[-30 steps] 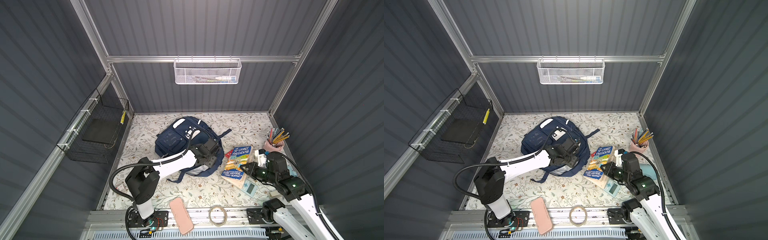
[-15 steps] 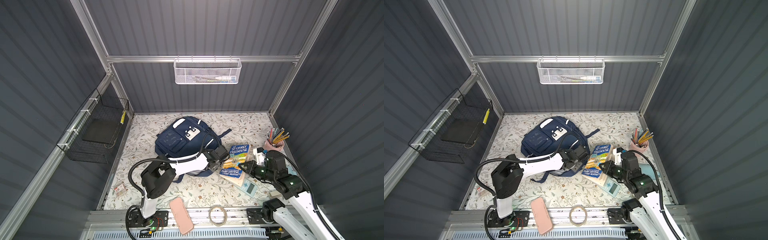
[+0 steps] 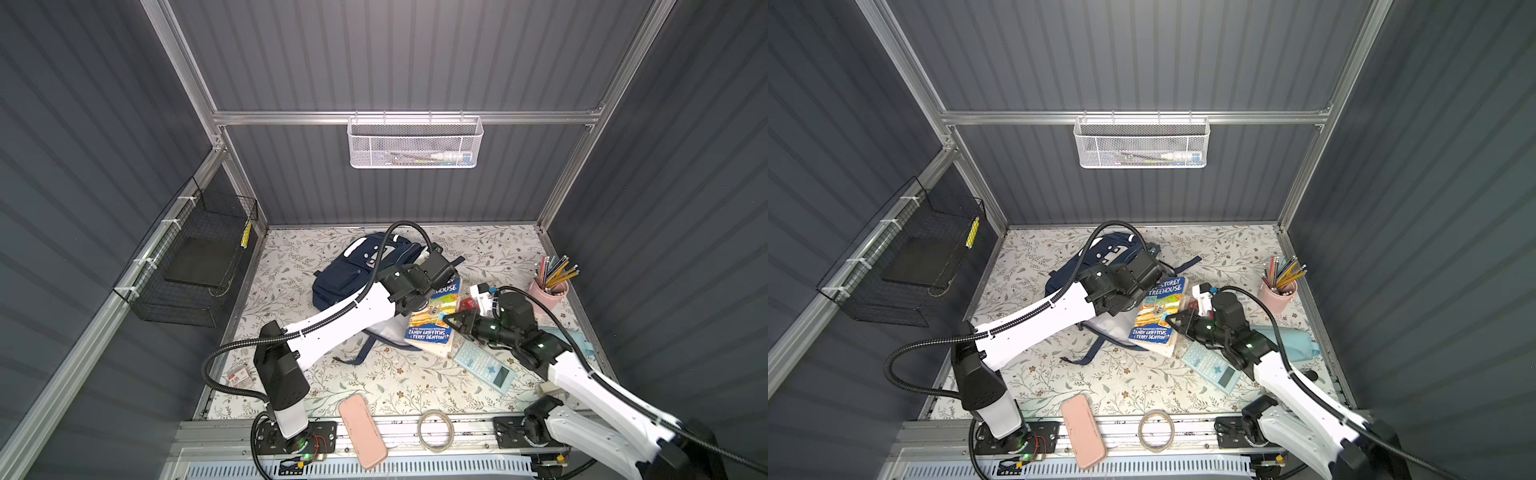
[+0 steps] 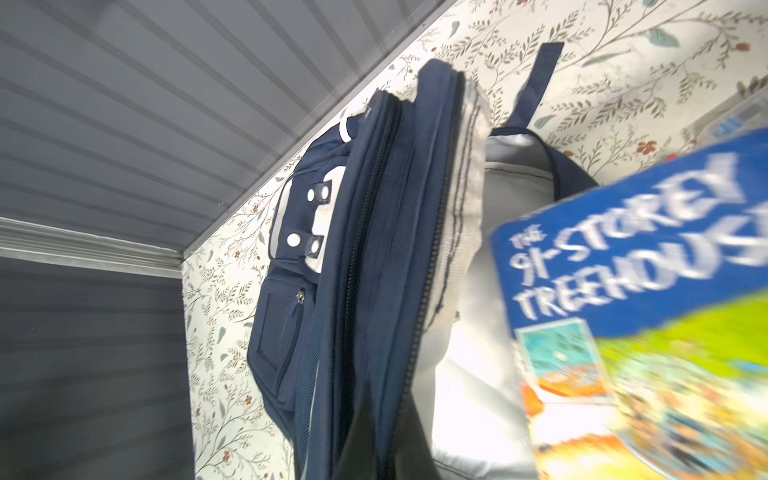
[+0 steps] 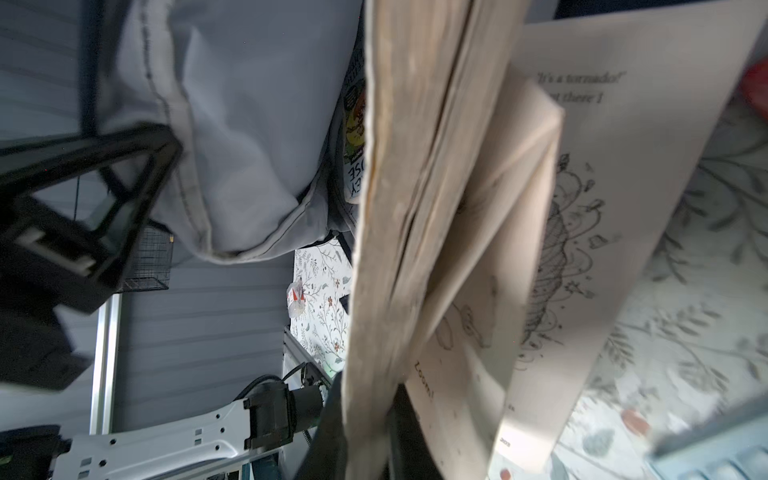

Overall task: Pack the student bag
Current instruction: 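Lower the paperback into the backpack with the right gripper while left holds it open, then release the paperback inside the backpack and withdraw the right gripper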

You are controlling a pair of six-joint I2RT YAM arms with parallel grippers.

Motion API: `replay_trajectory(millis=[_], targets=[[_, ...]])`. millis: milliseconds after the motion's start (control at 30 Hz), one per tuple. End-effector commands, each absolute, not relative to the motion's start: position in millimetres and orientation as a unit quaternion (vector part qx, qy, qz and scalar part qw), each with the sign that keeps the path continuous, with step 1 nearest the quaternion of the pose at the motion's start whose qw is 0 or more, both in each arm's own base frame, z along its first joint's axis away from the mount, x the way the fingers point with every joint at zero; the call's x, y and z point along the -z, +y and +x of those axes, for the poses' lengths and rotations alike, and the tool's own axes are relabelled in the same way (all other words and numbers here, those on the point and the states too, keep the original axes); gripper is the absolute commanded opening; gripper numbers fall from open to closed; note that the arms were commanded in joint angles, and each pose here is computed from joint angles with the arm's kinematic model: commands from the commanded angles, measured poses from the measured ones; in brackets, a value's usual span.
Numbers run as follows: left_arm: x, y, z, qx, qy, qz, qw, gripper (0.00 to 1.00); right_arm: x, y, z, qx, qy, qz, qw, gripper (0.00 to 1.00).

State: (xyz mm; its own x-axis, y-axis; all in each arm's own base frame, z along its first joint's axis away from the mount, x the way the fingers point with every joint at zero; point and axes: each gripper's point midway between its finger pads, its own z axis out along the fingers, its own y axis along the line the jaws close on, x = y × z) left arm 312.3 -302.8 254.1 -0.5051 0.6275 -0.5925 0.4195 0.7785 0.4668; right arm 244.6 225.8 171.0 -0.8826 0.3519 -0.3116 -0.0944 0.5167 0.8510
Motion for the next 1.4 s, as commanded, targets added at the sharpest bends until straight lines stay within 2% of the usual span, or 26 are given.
replay_trajectory(millis=[0,200,367,633,767,833,967,1067,1133,1367], targets=[[-286.3,-294.7,313.6,-0.143,0.845,0.296,0.421,0.00,-225.3,257.0,284.4,-0.564,0.767,0.040,0.304,0.00],[-296.9,-290.9,314.9,-0.119,0.850,0.283,0.428,0.00,-219.7,311.3,341.0,-0.587,0.752,0.013,0.300,0.00],[-306.7,-293.0,315.7,-0.090,0.854,0.276,0.432,0.00,-195.1,354.8,381.1,-0.584,0.758,0.020,0.289,0.00],[-315.2,-301.3,309.9,-0.045,0.857,0.278,0.433,0.00,-140.9,398.3,415.6,-0.528,0.801,0.049,0.277,0.00],[-324.1,-298.7,308.8,-0.036,0.856,0.272,0.438,0.00,-127.0,422.4,424.8,-0.510,0.804,0.070,0.297,0.01],[-326.1,-296.7,307.8,-0.034,0.857,0.268,0.438,0.00,-124.9,429.5,430.7,-0.508,0.800,0.085,0.308,0.07],[-320.2,-288.2,307.3,-0.035,0.862,0.259,0.434,0.00,-119.5,427.2,434.4,-0.504,0.797,0.105,0.315,0.33],[-310.6,-280.0,309.2,-0.036,0.869,0.248,0.427,0.00,-121.5,416.0,421.2,-0.500,0.805,0.090,0.307,0.52],[-301.6,-274.6,312.5,-0.030,0.875,0.237,0.422,0.00,-123.1,400.8,406.3,-0.484,0.819,0.080,0.298,0.60],[-242.6,-280.5,319.0,-0.010,0.896,0.226,0.381,0.00,-100.6,320.8,353.2,-0.420,0.870,0.105,0.237,0.72]])
